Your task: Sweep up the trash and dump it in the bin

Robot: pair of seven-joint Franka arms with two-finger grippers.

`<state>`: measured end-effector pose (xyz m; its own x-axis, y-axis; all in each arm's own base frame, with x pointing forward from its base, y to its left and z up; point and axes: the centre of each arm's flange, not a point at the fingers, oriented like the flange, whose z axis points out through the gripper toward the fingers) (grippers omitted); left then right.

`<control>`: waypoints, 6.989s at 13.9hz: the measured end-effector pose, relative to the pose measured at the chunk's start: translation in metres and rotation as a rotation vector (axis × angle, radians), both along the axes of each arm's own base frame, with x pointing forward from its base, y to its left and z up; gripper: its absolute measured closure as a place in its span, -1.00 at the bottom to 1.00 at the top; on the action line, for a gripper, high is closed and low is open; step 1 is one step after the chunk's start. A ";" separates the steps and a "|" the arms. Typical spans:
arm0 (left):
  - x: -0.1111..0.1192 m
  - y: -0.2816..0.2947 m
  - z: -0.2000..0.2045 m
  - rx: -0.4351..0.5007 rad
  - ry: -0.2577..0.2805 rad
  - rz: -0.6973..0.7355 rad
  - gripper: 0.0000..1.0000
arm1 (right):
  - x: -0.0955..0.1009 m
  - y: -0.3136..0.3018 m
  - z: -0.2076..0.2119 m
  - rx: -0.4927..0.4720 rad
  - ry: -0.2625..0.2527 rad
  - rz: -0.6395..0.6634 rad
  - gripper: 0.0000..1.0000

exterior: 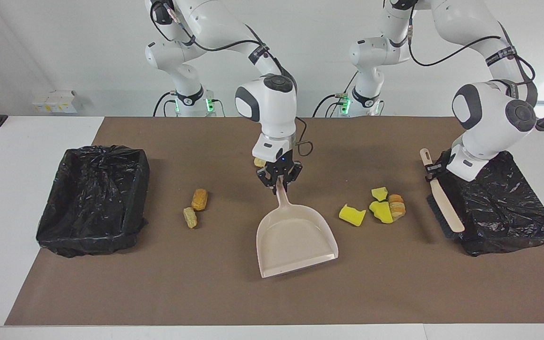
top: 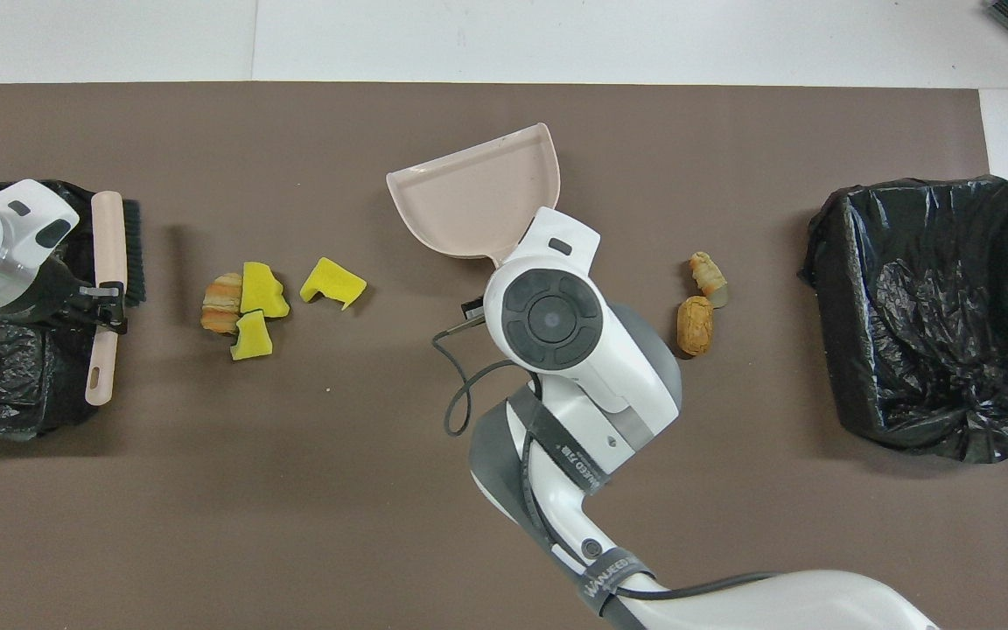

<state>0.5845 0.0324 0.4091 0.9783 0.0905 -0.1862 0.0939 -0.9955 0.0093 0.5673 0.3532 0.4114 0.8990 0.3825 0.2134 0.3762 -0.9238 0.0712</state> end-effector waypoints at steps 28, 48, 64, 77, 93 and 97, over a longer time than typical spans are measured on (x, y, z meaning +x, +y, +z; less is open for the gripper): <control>-0.043 -0.155 -0.027 -0.045 -0.036 0.017 0.49 | 0.011 -0.055 -0.044 -0.229 0.104 1.143 0.37; -0.093 -0.291 -0.010 -0.166 -0.048 -0.076 0.49 | -0.001 -0.018 -0.062 -0.213 0.073 1.120 0.37; -0.105 -0.280 -0.037 -0.180 0.006 -0.261 0.49 | 0.006 -0.023 -0.066 -0.139 0.053 1.050 0.37; -0.100 -0.246 0.105 -0.107 0.007 -0.136 0.49 | 0.025 -0.051 -0.039 -0.138 0.038 1.009 0.37; -0.242 -0.385 -0.027 -0.043 -0.048 -0.104 0.49 | 0.072 -0.310 0.063 -0.131 0.082 1.090 0.37; -0.261 -0.401 -0.057 -0.015 -0.032 -0.073 0.49 | 0.059 -0.378 0.096 -0.159 0.090 1.080 0.37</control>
